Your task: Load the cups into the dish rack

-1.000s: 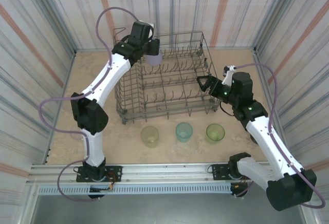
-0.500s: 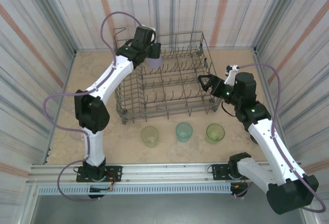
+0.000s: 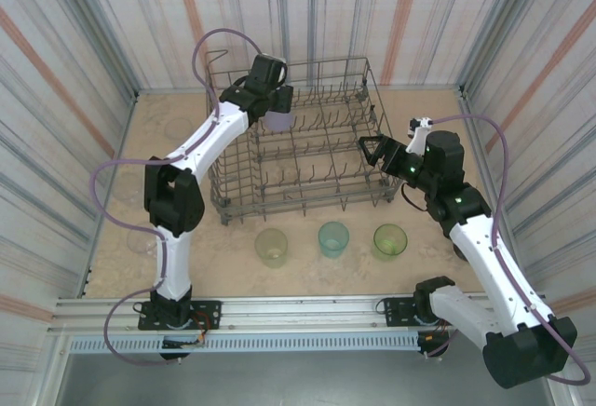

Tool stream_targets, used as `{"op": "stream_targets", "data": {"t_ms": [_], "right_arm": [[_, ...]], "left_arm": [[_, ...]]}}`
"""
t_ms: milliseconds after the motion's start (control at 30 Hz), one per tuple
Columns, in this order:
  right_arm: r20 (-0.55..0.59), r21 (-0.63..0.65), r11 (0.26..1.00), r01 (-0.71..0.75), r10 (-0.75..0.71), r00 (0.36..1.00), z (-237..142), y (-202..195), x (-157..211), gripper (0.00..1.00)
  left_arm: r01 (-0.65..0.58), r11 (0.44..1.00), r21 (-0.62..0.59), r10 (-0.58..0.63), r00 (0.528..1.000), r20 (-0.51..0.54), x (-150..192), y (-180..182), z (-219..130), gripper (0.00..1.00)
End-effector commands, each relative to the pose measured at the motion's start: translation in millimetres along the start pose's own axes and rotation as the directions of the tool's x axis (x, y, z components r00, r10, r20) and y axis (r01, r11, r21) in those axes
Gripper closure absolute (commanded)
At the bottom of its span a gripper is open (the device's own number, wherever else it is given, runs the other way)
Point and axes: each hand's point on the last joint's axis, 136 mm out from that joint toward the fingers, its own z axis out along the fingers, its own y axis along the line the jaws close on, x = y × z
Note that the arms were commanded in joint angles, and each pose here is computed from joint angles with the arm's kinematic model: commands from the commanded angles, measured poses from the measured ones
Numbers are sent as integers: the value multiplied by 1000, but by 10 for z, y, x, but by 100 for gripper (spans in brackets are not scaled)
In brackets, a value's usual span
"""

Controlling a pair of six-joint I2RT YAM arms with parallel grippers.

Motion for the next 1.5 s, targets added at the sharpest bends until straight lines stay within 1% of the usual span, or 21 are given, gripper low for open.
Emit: {"op": "stream_targets", "data": {"t_ms": [0, 300, 333, 400, 600, 833, 1133, 1233, 1467], "right_arm": [[16, 20, 999, 26, -26, 1000, -28, -3, -74, 1], [-14, -6, 1000, 19, -19, 1000, 19, 34, -27, 1], [-12, -3, 1000, 20, -20, 1000, 12, 32, -28, 1], [-8, 2, 1000, 21, -21, 1000, -2, 24, -31, 1], [-5, 15, 1000, 22, -22, 1000, -7, -8, -22, 1], [-6, 18, 1000, 18, -17, 1000, -1, -17, -19, 1], [-5, 21, 1000, 14, -14, 1000, -1, -25, -13, 1], [-5, 20, 1000, 12, -12, 1000, 2, -24, -13, 1], [-4, 23, 1000, 13, -13, 1000, -10, -26, -9, 1]], "left_arm": [[-10, 1000, -28, 11, 1000, 14, 14, 8, 88, 100], [10, 1000, -26, -10, 1000, 9, 130, -20, 202, 100], [3, 999, -35, -4, 1000, -16, 238, -23, 309, 100], [-2, 999, -48, 1, 1000, -24, 292, -4, 345, 100], [2, 998, -64, -3, 1000, -24, 388, 26, 380, 100], [-23, 996, -88, 19, 999, -39, 519, 66, 461, 100], [-130, 978, -166, 126, 991, -30, 482, 141, 421, 100], [-131, 977, -170, 127, 991, -31, 489, 151, 414, 100], [-114, 977, -178, 108, 993, -46, 625, 158, 463, 100]]}}
